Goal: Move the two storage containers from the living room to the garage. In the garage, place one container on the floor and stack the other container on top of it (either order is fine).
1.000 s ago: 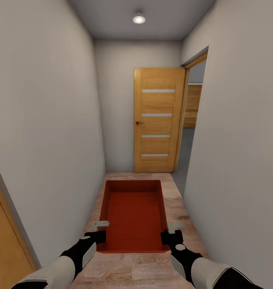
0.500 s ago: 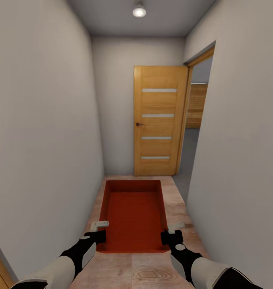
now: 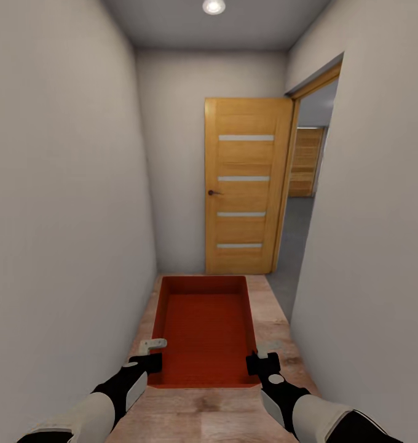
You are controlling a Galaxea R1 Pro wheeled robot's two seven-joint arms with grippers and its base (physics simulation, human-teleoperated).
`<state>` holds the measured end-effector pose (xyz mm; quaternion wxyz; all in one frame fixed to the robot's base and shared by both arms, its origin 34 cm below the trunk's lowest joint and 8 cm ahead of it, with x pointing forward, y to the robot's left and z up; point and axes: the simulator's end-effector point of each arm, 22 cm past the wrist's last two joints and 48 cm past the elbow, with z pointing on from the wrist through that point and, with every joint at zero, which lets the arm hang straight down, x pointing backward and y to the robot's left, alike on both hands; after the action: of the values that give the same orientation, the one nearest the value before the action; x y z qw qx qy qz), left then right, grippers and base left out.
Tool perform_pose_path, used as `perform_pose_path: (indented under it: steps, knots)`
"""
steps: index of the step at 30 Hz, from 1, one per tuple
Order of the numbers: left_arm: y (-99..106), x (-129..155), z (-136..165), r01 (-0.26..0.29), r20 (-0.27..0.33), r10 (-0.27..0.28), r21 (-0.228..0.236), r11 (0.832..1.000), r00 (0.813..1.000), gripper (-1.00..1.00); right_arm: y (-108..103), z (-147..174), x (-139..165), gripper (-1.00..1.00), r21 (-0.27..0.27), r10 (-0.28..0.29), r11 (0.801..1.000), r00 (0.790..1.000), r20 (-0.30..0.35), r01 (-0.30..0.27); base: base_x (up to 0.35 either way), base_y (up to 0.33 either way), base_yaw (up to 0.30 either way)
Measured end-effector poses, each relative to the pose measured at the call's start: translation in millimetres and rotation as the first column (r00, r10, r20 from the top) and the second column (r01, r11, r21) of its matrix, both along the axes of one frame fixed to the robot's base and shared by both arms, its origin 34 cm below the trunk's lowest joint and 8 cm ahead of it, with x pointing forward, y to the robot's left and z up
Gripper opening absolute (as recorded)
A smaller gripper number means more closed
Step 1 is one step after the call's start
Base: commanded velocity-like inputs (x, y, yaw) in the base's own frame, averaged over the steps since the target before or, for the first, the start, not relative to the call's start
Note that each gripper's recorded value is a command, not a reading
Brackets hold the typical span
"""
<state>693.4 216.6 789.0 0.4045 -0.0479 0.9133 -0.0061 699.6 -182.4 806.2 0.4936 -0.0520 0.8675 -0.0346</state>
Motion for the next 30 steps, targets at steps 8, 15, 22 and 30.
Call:
perform_pose_path:
  steps: [8, 15, 22, 30]
  knots:
    - [0.1, 0.1, 0.1, 0.000, 0.000, 0.000, 0.000, 1.000, 1.000, -1.00, 0.1, 0.1, 0.0, -1.00, 0.000, 0.000, 1.000, 1.000, 0.000, 0.000, 0.322, 0.000, 0.000]
    - [0.0, 0.0, 0.0, 0.000, 0.000, 0.000, 0.000, 1.000, 1.000, -1.00, 0.0, 0.0, 0.0, -1.00, 0.000, 0.000, 1.000, 1.000, 0.000, 0.000, 0.322, 0.000, 0.000]
    - [0.0, 0.2, 0.2, 0.000, 0.000, 0.000, 0.000, 1.000, 1.000, -1.00, 0.0, 0.0, 0.0, -1.00, 0.001, 0.000, 1.000, 1.000, 0.000, 0.000, 0.322, 0.000, 0.000]
    - [0.0, 0.2, 0.3, 0.001, 0.000, -0.001, 0.001, 1.000, 1.000, -1.00, 0.0, 0.0, 0.0, -1.00, 0.001, -0.001, 1.000, 1.000, 0.000, 0.001, 0.322, 0.000, 0.000]
